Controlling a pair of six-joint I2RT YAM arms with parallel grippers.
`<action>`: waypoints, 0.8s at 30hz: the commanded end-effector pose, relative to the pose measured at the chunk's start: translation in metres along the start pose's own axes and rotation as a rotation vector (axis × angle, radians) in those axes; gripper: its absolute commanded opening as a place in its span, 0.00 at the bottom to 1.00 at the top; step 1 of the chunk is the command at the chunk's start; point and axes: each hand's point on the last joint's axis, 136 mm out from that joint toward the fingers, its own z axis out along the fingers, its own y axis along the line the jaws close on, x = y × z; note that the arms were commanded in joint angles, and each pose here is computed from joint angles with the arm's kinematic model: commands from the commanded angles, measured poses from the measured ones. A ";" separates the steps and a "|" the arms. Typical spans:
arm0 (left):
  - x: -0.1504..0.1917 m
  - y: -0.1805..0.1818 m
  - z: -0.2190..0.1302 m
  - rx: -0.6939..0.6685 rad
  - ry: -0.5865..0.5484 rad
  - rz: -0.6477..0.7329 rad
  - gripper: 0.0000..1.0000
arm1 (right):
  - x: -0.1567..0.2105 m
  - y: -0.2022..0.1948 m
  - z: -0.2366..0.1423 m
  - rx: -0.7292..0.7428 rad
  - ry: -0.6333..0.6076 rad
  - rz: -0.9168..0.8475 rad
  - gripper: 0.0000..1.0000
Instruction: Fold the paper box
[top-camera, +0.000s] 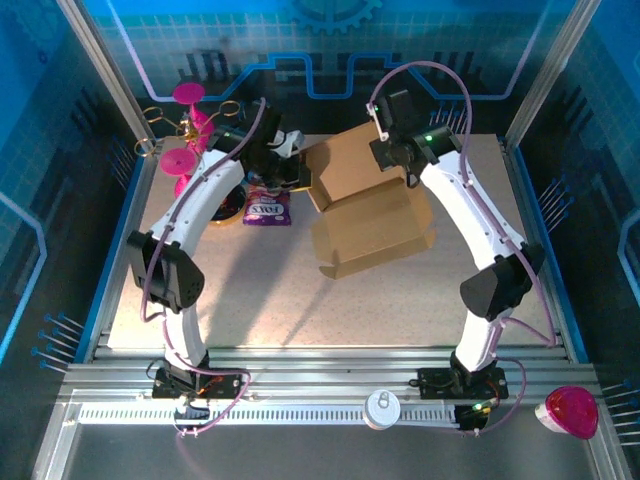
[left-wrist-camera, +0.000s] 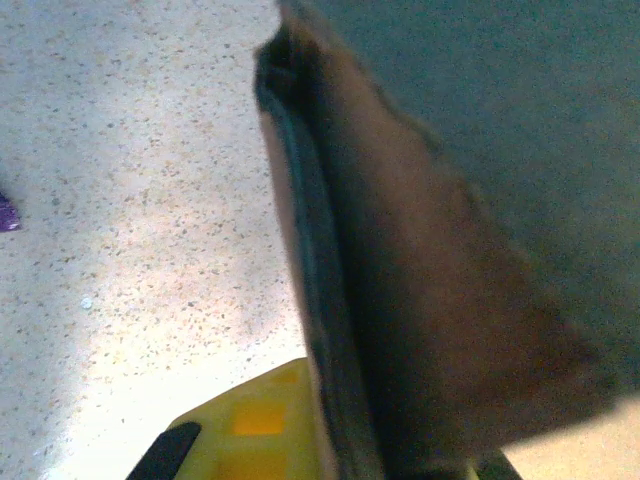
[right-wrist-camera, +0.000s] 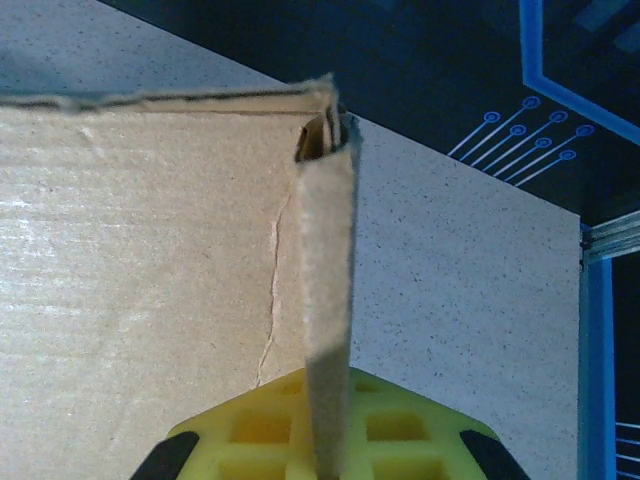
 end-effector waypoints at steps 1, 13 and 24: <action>0.000 0.012 -0.003 -0.124 0.001 -0.041 0.00 | 0.021 -0.008 0.001 0.081 0.112 -0.024 0.00; -0.001 0.035 -0.004 -0.292 -0.062 -0.086 0.00 | 0.025 -0.002 -0.009 0.132 0.134 -0.005 0.00; -0.001 0.056 -0.006 -0.415 -0.174 -0.105 0.00 | 0.032 0.011 -0.018 0.133 0.151 -0.005 0.00</action>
